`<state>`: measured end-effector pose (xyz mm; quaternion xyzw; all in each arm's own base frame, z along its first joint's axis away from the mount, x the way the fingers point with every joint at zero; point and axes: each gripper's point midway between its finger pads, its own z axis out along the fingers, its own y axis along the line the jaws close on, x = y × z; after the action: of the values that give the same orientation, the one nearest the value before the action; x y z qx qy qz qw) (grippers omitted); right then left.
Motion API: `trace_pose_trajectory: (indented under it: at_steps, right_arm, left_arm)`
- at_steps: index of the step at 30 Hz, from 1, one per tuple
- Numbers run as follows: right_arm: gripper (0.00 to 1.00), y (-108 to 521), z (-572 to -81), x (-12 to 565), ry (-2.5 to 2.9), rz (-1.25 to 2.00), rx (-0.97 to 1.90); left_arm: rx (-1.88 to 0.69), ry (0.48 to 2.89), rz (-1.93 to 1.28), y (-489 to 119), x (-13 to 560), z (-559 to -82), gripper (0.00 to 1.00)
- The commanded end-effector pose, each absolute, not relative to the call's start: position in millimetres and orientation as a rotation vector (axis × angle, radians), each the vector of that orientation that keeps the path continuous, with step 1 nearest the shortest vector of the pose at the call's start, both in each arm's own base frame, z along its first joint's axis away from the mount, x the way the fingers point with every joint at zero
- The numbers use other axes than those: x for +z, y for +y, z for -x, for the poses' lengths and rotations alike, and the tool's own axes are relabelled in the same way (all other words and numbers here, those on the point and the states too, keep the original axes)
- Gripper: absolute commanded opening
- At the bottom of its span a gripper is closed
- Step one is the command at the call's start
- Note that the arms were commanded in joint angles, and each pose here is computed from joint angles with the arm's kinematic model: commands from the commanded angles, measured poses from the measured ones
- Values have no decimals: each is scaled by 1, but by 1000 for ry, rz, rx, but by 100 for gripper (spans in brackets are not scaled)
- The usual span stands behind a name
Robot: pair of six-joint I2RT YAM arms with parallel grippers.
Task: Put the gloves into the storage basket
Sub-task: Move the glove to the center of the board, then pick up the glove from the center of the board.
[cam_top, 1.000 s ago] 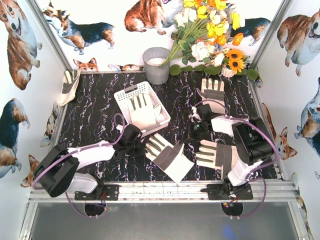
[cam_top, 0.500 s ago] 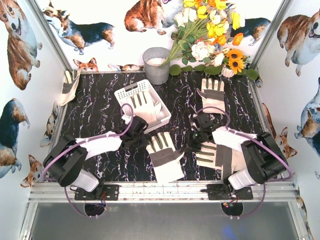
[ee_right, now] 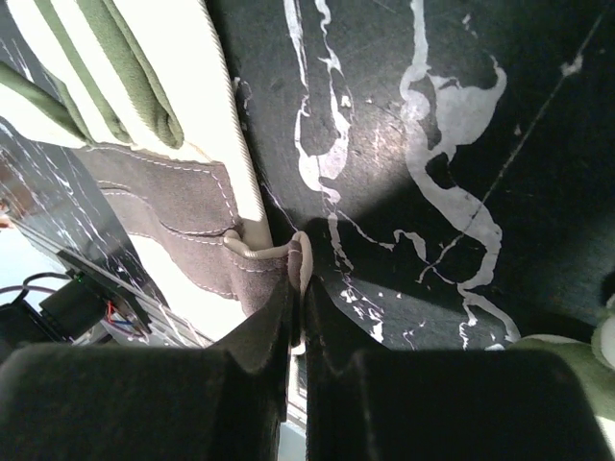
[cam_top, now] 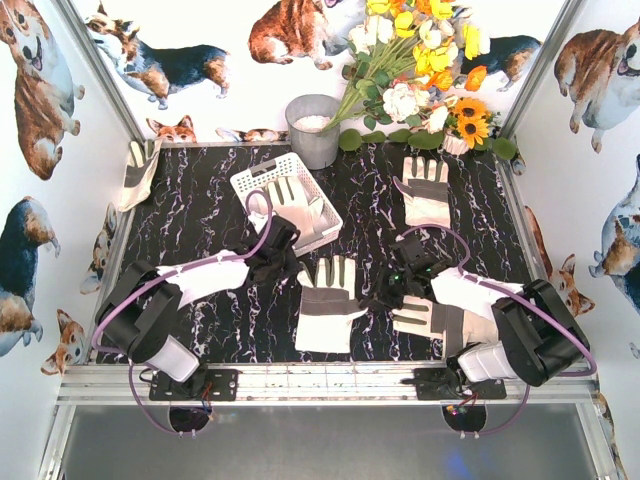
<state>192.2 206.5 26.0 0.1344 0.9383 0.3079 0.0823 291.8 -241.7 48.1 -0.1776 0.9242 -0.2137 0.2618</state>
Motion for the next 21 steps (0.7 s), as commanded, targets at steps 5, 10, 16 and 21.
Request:
trace_pose_trajectory:
  at_steps: [5, 10, 16, 21]
  right_arm:
    - [3, 213, -209, 39, 2731, -366, 940]
    - [32, 211, -211, 47, 2708, -353, 922]
    - [50, 203, -219, 83, 2625, -295, 883]
    - [55, 184, -235, 126, 2507, -231, 762]
  left_arm:
    - [-547, 2479, 510, -228, 45, -287, 0]
    - [-531, 2461, 486, -222, 55, -286, 39]
    - [-594, 2407, 405, -228, 80, -287, 62]
    - [-731, 2334, 238, -248, 114, -282, 77]
